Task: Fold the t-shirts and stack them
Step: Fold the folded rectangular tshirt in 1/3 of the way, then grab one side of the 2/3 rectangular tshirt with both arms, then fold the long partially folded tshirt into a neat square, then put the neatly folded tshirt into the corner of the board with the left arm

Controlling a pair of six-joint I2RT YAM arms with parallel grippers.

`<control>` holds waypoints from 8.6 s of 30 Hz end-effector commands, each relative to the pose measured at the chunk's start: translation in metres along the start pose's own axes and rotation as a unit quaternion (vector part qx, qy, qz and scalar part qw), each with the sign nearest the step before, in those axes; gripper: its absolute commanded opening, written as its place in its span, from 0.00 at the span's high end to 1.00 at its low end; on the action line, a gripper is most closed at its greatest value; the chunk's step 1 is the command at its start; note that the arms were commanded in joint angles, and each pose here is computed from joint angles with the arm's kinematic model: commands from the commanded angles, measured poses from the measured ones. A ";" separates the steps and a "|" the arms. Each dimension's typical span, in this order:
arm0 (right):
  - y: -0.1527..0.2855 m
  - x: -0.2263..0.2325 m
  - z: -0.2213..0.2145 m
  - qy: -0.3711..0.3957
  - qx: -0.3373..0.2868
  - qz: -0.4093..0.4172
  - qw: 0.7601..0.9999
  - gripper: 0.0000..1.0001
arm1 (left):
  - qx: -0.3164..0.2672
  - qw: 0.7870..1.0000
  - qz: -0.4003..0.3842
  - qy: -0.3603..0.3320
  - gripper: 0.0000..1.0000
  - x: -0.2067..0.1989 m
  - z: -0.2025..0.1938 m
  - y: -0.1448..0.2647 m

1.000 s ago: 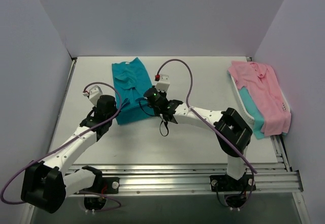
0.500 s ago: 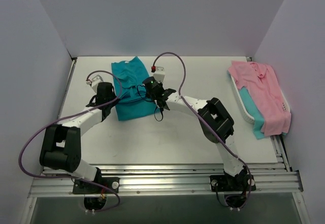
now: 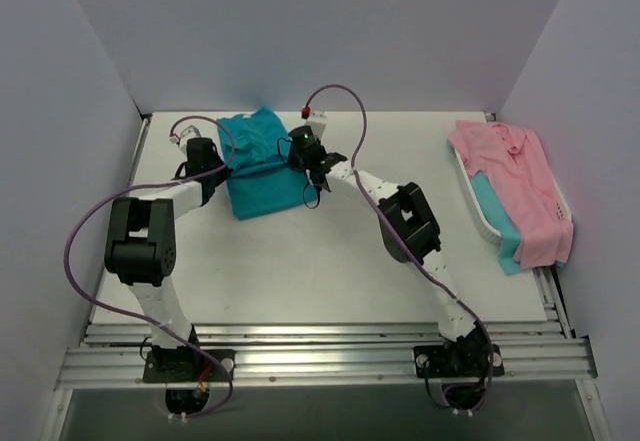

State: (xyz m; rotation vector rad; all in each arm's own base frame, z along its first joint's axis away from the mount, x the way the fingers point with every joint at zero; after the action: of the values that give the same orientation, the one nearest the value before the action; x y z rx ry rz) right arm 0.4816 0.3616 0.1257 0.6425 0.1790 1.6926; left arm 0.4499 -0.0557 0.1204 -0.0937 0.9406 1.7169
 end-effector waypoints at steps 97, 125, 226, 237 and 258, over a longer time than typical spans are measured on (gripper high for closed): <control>0.109 -0.044 -0.094 -0.074 0.036 0.175 0.981 1.00 | 0.022 0.998 -0.012 0.058 0.98 0.021 -0.087 0.081; 0.250 0.019 -0.071 0.008 -0.011 0.035 0.999 1.00 | 0.005 0.995 -0.098 0.031 0.98 0.013 -0.043 0.247; 0.179 -0.107 -0.057 -0.107 -0.106 0.158 0.976 0.00 | -0.068 0.969 -0.235 0.030 0.11 -0.114 -0.028 0.066; 0.181 -0.106 -0.057 -0.108 -0.105 0.163 0.975 0.00 | -0.041 0.970 -0.239 0.033 0.11 -0.114 -0.052 0.054; 0.165 -0.121 -0.073 -0.114 -0.090 0.152 0.978 0.00 | 0.043 0.962 -0.270 0.016 0.12 -0.134 -0.158 0.040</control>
State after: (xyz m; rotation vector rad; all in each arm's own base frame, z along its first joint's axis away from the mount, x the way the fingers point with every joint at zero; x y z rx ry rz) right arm 0.3052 0.2267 0.0867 0.7791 -0.1512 1.8674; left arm 0.3951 -0.2510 0.0874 -0.2186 0.9431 1.2044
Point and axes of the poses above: each gripper's point midway between its finger pads, its own y axis back along the fingers, its own x axis along the line the jaws close on, z = x × y, the point moved 7 cm from there along y, back along the fingers, and after that the axes turned 2 degrees about y, right-handed, at the moved point
